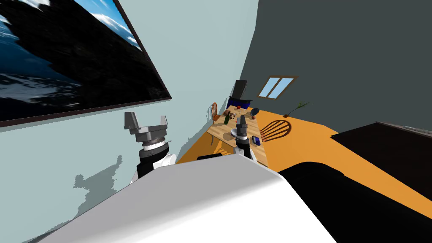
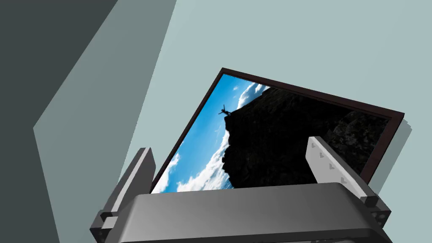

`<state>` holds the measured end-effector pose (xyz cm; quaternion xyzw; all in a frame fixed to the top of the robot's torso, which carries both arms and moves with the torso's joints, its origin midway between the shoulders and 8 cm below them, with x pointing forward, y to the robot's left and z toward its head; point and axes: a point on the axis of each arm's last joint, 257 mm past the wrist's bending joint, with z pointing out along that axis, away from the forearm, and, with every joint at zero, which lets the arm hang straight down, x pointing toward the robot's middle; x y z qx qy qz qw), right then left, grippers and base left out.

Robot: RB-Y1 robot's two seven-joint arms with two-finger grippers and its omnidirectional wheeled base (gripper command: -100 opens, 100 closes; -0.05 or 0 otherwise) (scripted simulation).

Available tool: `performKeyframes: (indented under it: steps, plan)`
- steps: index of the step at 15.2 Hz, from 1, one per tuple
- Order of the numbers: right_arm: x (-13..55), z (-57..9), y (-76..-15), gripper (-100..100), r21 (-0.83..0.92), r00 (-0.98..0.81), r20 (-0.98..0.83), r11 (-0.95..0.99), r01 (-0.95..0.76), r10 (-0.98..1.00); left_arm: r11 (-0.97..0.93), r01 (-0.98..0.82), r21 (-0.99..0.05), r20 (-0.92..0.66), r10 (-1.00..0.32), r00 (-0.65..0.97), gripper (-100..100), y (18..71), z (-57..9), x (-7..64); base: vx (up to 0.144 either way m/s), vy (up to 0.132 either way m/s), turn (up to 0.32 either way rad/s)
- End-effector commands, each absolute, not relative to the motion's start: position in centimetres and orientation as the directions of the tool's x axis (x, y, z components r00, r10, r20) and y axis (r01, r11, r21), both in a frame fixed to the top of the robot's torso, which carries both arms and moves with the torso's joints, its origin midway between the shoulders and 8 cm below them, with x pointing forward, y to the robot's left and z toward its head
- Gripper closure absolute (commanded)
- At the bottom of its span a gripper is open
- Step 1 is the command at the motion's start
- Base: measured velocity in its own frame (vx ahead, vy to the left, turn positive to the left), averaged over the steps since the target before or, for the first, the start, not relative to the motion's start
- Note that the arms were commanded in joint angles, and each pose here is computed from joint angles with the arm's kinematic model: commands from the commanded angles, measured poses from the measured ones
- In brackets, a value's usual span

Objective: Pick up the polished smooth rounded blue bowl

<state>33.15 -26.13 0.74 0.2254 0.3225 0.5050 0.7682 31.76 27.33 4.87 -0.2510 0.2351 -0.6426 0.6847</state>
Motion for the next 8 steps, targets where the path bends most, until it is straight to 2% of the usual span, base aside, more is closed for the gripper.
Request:
performKeyframes:
  steps: [1,8]
  plan:
    - [33.5,0.1,-25.9,-100,0.672,0.264,-0.304,0.402,-0.622,0.916,0.048,0.762,-0.646,0.001,-0.998,0.064,0,27.3,4.9,31.8,0.003,0.010,0.035]
    - [35.0,-3.8,-25.4,-100,0.674,0.190,-0.448,0.470,-0.570,0.874,0.048,0.762,-0.646,0.001,-0.998,0.063,0,27.3,4.9,31.8,0.007,0.035,0.066]
